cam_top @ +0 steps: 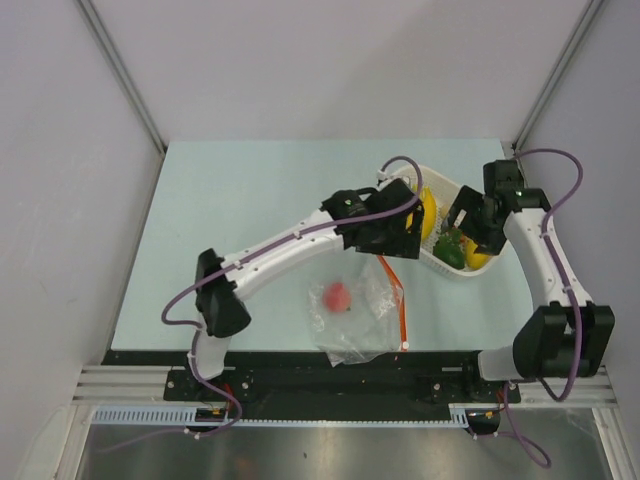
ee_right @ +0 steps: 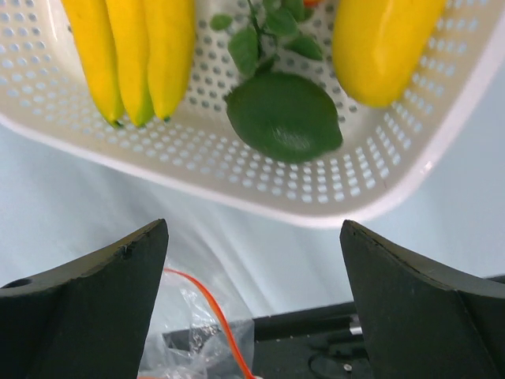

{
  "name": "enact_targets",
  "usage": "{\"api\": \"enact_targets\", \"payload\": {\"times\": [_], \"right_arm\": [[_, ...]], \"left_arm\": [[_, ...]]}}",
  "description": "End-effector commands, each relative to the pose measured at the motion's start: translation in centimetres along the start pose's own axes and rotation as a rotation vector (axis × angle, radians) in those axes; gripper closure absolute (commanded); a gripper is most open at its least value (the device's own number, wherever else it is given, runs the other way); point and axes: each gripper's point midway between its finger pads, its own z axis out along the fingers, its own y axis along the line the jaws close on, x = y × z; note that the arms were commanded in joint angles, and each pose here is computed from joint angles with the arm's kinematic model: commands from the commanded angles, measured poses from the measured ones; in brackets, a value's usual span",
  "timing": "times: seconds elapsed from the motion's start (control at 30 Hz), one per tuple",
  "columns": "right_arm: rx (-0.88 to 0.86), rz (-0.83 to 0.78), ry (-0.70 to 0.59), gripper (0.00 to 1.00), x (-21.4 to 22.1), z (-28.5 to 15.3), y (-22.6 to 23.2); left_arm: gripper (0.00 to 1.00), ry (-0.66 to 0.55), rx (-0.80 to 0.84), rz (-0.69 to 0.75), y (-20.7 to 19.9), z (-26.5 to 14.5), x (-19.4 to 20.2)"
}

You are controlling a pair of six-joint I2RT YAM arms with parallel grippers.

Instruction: Open the zip-top bag and remove the fake food

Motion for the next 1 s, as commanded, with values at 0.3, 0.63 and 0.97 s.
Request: {"api": "enact_targets", "payload": {"times": [0.3,0.63,0.97], "right_arm": [[-0.027,-0.044,0.059,0.05,6.2,-1.6,-1.5],[-0.193,-0.120,0.178,0.07,10.0,-1.3,1.3],[-0.652,-0.117,0.455,0.29,16.8,-2.3,8.6]], "left_arm": [[0.15,0.088,-0.231,-0.014,3.3,2.1,3.4],[0.29,0.100,-0.148,0.059,2.5,4.3,4.1],[0.84,0.037,-0.007,0.095,2.6,1.0,4.2]]}}
